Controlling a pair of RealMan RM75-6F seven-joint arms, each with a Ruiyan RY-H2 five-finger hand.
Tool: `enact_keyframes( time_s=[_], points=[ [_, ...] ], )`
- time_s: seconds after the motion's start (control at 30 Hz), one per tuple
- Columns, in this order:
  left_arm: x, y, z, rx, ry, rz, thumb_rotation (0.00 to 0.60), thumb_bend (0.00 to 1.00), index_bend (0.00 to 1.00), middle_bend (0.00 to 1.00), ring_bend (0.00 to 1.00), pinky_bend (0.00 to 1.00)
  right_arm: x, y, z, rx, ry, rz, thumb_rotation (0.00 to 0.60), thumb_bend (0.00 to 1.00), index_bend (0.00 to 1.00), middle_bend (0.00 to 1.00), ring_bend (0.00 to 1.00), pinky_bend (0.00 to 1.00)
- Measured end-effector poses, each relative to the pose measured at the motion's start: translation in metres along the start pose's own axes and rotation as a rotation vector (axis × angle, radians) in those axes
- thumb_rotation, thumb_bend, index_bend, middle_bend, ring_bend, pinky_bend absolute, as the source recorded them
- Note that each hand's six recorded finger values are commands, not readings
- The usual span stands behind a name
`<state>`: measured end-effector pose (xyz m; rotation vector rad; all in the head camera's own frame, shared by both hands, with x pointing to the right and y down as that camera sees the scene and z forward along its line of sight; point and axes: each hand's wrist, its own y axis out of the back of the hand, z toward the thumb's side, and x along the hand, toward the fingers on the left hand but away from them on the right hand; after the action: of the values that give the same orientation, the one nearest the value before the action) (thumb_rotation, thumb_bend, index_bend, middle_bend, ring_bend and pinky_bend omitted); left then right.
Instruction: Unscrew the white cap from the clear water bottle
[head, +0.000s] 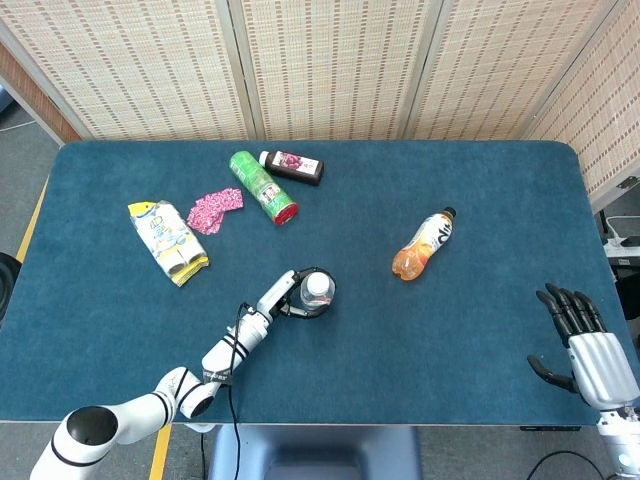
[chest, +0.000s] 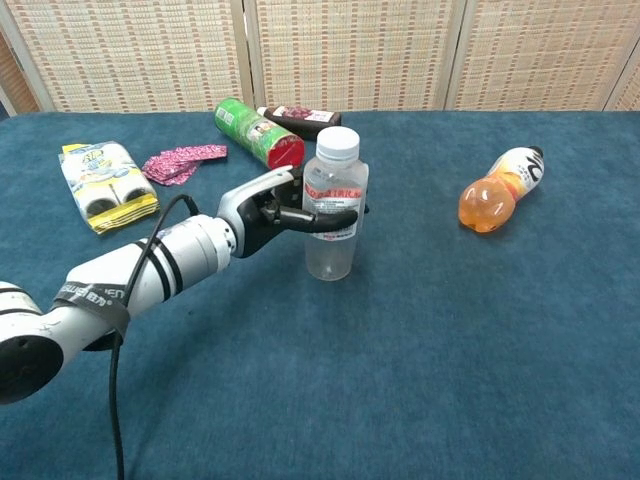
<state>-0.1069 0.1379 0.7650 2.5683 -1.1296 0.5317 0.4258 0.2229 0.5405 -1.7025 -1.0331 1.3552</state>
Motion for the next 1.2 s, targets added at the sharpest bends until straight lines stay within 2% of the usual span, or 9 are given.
enact_keyframes(
  time_s=[0.2,0.37,0.47,0.6,0.7,0.8,0.87,1.03,1.2],
  points=[
    [-0.003,0.003,0.001,-0.022,-0.021,0.034,0.600,0.44,0.53,0.60,0.35,0.26,-0.002,-0.002,0.003,-0.005,0.015,0.000,0.600,0.16,0.00,0.00,0.00,0.00],
    [-0.012,-0.004,0.005,-0.094,-0.042,0.046,0.600,0.50,0.54,0.61,0.36,0.30,-0.010,-0.010,0.013,-0.053,0.061,0.015,0.600,0.16,0.00,0.00,0.00,0.00],
    [-0.017,-0.011,0.009,-0.138,-0.052,0.042,0.600,0.54,0.54,0.62,0.37,0.32,-0.021,-0.018,0.027,-0.120,0.121,0.048,0.600,0.20,0.00,0.00,0.00,0.00],
    [-0.023,-0.022,0.021,-0.210,-0.063,0.025,0.600,0.59,0.56,0.64,0.38,0.33,-0.045,-0.028,0.058,-0.194,0.241,0.116,0.600,0.33,0.02,0.00,0.00,0.00],
    [-0.029,-0.028,0.033,-0.245,-0.072,0.011,0.600,0.63,0.59,0.67,0.39,0.34,-0.061,-0.034,0.078,-0.196,0.301,0.165,0.600,0.33,0.03,0.00,0.00,0.00],
    [-0.035,-0.029,0.042,-0.246,-0.078,0.018,0.600,0.66,0.65,0.73,0.42,0.36,-0.078,-0.037,0.098,-0.195,0.346,0.212,0.600,0.33,0.09,0.00,0.00,0.00],
    [-0.036,-0.027,0.045,-0.236,-0.075,0.031,0.600,0.67,0.67,0.76,0.44,0.37,-0.090,-0.033,0.112,-0.189,0.374,0.221,0.600,0.33,0.13,0.00,0.00,0.00],
    [-0.038,-0.027,0.045,-0.188,-0.055,0.050,0.600,0.68,0.68,0.78,0.45,0.38,-0.122,-0.010,0.153,-0.136,0.442,0.188,0.600,0.33,0.24,0.00,0.00,0.00],
    [-0.036,-0.031,0.044,-0.125,-0.054,0.061,0.600,0.68,0.69,0.79,0.46,0.39,-0.144,0.009,0.182,-0.067,0.459,0.179,0.600,0.33,0.27,0.00,0.00,0.00]
  ],
)
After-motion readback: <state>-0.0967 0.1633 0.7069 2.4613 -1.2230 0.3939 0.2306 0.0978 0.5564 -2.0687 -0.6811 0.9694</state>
